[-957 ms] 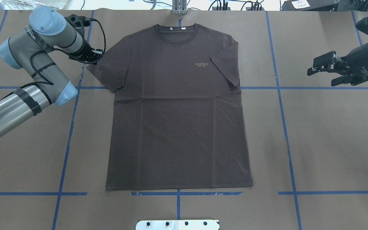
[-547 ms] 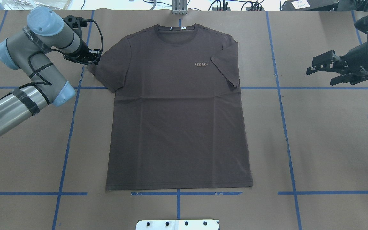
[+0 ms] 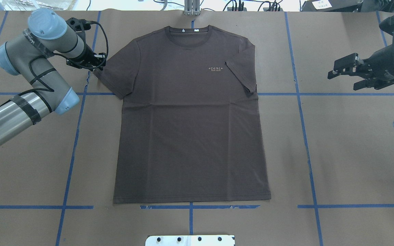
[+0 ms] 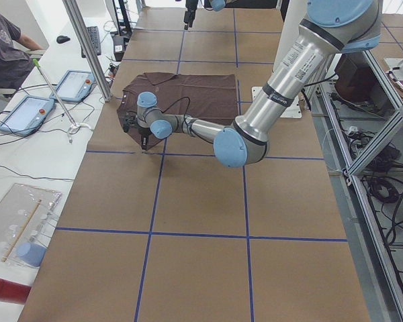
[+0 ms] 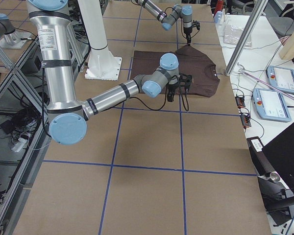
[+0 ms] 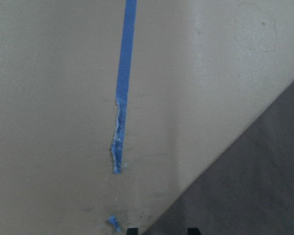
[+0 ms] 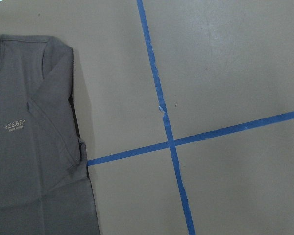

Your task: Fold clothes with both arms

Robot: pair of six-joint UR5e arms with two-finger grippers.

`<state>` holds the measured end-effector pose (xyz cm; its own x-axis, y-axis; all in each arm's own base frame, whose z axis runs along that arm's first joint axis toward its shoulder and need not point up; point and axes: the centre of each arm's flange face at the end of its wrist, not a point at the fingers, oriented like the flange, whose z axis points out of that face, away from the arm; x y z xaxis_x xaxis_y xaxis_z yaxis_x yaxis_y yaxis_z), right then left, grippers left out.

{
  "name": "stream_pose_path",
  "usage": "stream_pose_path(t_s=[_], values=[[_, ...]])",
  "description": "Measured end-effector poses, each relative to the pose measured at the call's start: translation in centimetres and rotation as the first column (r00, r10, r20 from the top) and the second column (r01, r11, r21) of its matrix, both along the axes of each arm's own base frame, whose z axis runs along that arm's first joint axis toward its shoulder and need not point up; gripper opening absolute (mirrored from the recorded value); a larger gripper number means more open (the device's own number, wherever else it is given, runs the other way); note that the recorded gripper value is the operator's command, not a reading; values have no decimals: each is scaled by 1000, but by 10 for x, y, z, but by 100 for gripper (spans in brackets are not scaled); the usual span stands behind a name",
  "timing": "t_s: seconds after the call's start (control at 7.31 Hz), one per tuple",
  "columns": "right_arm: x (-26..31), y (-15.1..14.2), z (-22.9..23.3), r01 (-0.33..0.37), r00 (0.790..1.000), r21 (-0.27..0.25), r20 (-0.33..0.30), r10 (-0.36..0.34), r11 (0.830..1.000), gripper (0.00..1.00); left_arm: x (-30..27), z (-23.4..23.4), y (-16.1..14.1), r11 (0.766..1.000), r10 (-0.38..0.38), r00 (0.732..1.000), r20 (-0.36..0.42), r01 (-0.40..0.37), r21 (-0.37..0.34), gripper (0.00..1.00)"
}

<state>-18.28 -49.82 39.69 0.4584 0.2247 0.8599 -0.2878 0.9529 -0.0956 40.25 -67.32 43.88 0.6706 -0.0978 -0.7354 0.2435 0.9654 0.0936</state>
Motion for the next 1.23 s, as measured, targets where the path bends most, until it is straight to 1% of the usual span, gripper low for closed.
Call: stream_pose_path(t_s=[0.82, 0.96, 1.23], values=[[0, 0, -1, -4, 1000, 3, -2, 4, 1000, 100, 0, 8, 2, 1000, -4, 1000, 3, 4, -16, 44], [0, 0, -1, -4, 1000, 3, -2, 4, 1000, 100, 0, 8, 2, 1000, -4, 1000, 3, 4, -17, 38], [0, 0, -1, -4, 1000, 3, -2, 4, 1000, 100, 0, 9, 3, 1000, -3, 1000, 3, 3, -19, 38]])
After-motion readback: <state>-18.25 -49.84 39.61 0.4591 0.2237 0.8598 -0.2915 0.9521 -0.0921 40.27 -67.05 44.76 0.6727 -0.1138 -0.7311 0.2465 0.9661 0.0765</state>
